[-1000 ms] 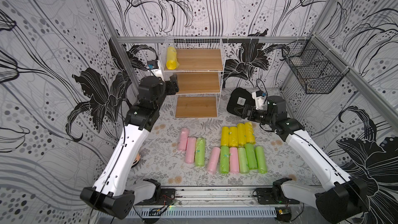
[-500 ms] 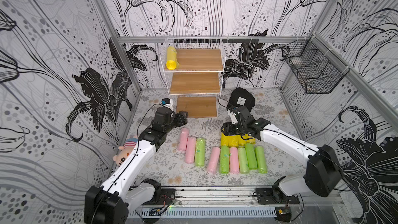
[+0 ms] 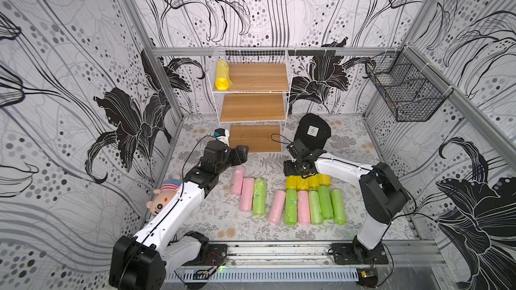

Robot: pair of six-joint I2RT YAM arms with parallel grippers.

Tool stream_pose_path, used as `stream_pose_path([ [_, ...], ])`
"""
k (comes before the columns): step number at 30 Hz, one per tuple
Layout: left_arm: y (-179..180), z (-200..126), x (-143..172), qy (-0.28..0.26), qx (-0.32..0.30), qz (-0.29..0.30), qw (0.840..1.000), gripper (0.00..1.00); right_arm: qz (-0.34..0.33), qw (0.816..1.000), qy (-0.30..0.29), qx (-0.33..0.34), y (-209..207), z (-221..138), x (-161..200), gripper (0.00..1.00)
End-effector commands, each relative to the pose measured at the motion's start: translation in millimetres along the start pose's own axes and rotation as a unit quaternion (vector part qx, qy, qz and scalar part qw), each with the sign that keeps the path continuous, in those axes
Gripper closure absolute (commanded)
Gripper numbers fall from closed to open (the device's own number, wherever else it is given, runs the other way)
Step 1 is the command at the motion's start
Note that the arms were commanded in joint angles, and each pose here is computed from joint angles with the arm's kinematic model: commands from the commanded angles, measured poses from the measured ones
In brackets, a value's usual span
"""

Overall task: Sort the rolls of trash bags by color and place them on the shelf
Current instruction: Place the roll of trash bags on the shelf, then pick up the roll of trash bags from the center of the board.

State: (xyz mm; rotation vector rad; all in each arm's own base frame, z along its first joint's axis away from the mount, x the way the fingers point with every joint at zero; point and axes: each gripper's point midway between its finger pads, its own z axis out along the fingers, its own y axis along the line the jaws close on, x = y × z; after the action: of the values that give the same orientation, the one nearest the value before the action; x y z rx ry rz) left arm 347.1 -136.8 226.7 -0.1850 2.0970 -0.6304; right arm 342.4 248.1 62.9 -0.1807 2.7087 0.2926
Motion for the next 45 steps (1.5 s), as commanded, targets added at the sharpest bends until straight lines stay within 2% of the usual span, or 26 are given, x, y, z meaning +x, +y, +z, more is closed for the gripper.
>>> stream_pose_path([
  [1, -8.7, 2.4, -3.9, -0.013, 0.022, 0.014, 1.0, 0.26, 0.003, 1.0, 0.004, 0.006, 8.2, 4.4, -2.0, 0.33],
  [6, -8.6, 3.9, -1.2, -0.01, 0.026, 0.015, 1.0, 0.26, 0.005, 1.0, -0.012, -0.022, 28.9, -2.8, -11.4, 0.35],
  [9, -9.9, 3.9, -0.2, -0.008, 0.03, 0.015, 0.999, 0.26, -0.017, 0.999, -0.014, 0.029, 13.2, -7.8, -14.5, 0.35],
  [12, -12.0, 3.1, -0.5, -0.008, 0.035, 0.017, 0.999, 0.26, -0.048, 0.995, 0.005, 0.083, -2.1, -6.2, -10.1, 0.31],
  [16, -12.3, 4.9, 0.4, -0.006, 0.035, 0.021, 0.999, 0.26, -0.049, 0.995, 0.011, 0.088, -3.3, -0.7, -7.3, 0.25],
  [21, -11.7, 6.8, 3.8, 0.002, 0.035, 0.021, 0.999, 0.26, -0.043, 0.996, 0.021, 0.075, 5.2, 15.0, -7.9, 0.25],
  [28, -10.2, 5.6, 4.1, 0.0, 0.032, 0.024, 0.999, 0.26, -0.039, 0.997, 0.029, 0.062, 13.6, 36.0, -9.1, 0.34],
  [35, -10.0, 6.8, 6.5, 0.005, 0.033, 0.023, 0.999, 0.26, -0.047, 0.996, 0.024, 0.07, 12.6, 42.5, -12.9, 0.51],
  [40, -13.5, 2.6, 3.3, -0.003, 0.039, 0.013, 0.999, 0.25, -0.028, 0.998, -0.028, 0.049, 13.7, 18.2, -33.0, 0.59],
  [43, -19.6, -4.0, -2.2, -0.021, 0.058, -0.002, 0.998, 0.24, 0.015, 0.996, -0.091, -0.015, 22.5, -15.6, -54.4, 0.6],
  [45, -29.2, -9.3, -6.7, -0.036, 0.089, -0.02, 0.995, 0.23, 0.05, 0.987, -0.14, -0.069, 32.9, -44.5, -71.2, 0.6],
])
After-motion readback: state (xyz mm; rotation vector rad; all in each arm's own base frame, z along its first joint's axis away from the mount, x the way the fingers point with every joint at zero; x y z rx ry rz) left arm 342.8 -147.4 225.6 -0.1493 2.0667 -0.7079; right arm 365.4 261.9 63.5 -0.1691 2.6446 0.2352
